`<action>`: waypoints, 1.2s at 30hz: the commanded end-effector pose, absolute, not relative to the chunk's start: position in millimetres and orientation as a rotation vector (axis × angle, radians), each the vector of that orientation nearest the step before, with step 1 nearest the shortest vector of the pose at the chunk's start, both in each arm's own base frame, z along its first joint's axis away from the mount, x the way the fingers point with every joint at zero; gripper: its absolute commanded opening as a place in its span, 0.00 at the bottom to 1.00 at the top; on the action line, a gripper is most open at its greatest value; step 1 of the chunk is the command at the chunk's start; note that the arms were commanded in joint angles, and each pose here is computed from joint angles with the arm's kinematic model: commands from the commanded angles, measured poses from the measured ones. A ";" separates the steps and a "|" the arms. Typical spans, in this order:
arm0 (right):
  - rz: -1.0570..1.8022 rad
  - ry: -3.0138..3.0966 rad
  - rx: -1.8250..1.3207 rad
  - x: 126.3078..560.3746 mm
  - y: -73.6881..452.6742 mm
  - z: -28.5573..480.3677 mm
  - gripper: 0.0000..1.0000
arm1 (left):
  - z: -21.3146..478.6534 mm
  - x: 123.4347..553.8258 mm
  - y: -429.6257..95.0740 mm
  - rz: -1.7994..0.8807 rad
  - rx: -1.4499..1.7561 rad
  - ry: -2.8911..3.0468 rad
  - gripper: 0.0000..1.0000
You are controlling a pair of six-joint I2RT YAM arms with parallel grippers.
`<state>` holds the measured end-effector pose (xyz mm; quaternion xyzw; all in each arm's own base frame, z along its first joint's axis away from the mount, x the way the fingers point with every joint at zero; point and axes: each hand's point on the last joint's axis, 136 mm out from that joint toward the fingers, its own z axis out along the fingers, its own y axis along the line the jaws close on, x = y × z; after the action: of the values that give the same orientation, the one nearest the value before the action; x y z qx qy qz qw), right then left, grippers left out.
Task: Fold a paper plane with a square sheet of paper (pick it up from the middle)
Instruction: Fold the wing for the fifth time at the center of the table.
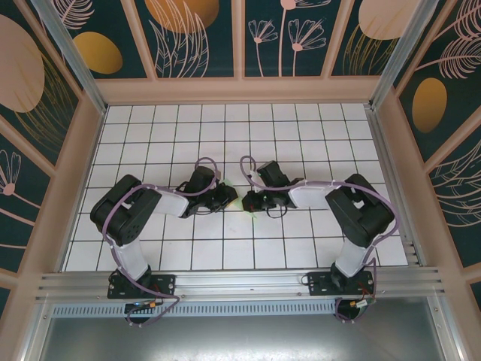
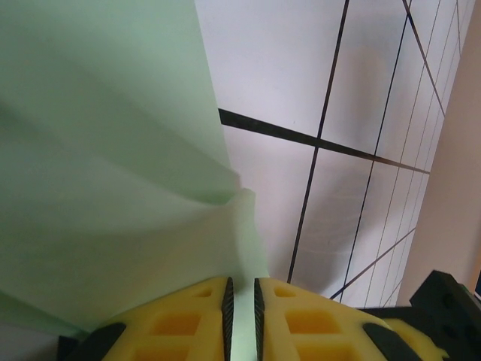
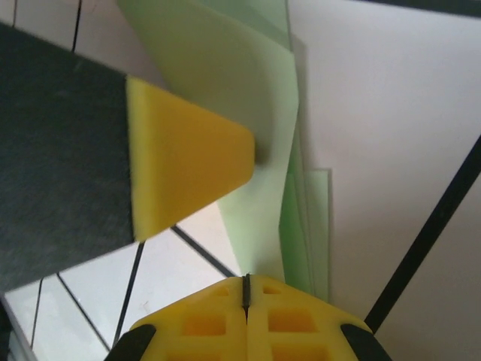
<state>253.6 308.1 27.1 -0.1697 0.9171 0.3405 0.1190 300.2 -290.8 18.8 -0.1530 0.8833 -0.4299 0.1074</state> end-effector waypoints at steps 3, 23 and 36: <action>0.839 2.748 -0.501 260.0 298.5 3.1 0.00 | 8.6 308.9 -276.6 -1.084 -0.381 2.617 0.24; 0.714 2.889 -0.470 246.1 279.3 -30.4 0.00 | 11.3 302.4 -281.8 -1.072 -0.259 2.597 0.24; 0.630 2.945 -0.485 236.7 262.1 -43.4 0.00 | -19.9 322.9 -203.4 -0.814 -0.443 2.659 0.25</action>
<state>262.1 308.7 15.0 -0.1752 0.9261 0.3150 0.1110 325.6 -259.4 19.3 -0.1116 0.9052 -0.3744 0.1674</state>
